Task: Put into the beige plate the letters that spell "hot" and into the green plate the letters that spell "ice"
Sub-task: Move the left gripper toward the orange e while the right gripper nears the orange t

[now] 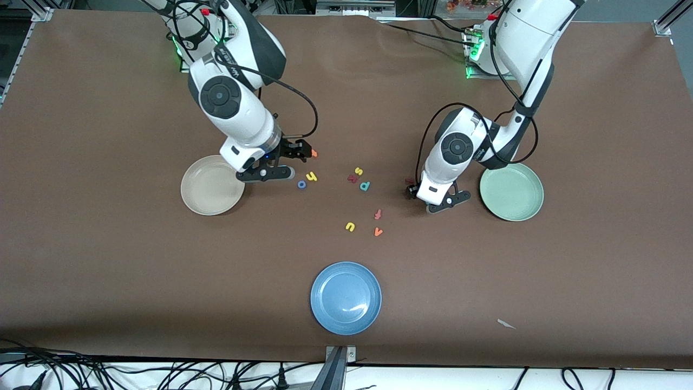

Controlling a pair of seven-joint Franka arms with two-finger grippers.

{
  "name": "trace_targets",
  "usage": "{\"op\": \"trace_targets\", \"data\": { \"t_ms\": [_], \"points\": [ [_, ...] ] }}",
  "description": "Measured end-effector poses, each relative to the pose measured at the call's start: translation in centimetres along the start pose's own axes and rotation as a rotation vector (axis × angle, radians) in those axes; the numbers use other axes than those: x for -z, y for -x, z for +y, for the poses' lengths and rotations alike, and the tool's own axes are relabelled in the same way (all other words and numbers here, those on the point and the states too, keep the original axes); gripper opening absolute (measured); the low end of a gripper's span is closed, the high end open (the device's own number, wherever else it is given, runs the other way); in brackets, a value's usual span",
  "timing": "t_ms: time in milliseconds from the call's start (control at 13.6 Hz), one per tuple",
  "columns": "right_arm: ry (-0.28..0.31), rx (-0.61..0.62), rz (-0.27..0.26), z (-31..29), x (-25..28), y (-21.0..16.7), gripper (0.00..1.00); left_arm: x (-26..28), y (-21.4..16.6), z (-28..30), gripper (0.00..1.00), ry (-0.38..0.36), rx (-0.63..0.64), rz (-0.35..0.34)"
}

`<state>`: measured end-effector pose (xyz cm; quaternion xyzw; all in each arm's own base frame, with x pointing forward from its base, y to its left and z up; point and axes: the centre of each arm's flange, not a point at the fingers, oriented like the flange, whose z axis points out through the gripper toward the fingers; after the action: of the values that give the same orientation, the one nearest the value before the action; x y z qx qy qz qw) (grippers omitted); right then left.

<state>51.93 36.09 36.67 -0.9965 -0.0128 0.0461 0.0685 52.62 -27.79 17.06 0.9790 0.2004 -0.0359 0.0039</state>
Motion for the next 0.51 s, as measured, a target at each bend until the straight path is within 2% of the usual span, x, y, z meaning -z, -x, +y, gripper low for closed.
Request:
{"op": "trace_targets", "data": {
  "t_ms": [294,368,441,515],
  "points": [
    [0.021,0.023,0.006,-0.7,-3.3,2.1,1.00,-0.7,-0.1,0.1,0.78,0.014,0.000,0.006],
    [0.018,0.027,0.019,-0.9,-4.2,2.7,1.00,-0.6,-0.1,0.1,0.71,0.017,0.000,0.009],
    [0.007,0.020,0.038,-1.1,-5.5,3.5,1.00,-0.6,-0.1,0.1,0.71,0.017,-0.001,0.009],
    [-0.002,0.016,0.050,-1.3,-6.9,4.5,1.00,-0.5,-0.2,0.2,0.65,0.020,-0.001,0.012]
  ]
}}
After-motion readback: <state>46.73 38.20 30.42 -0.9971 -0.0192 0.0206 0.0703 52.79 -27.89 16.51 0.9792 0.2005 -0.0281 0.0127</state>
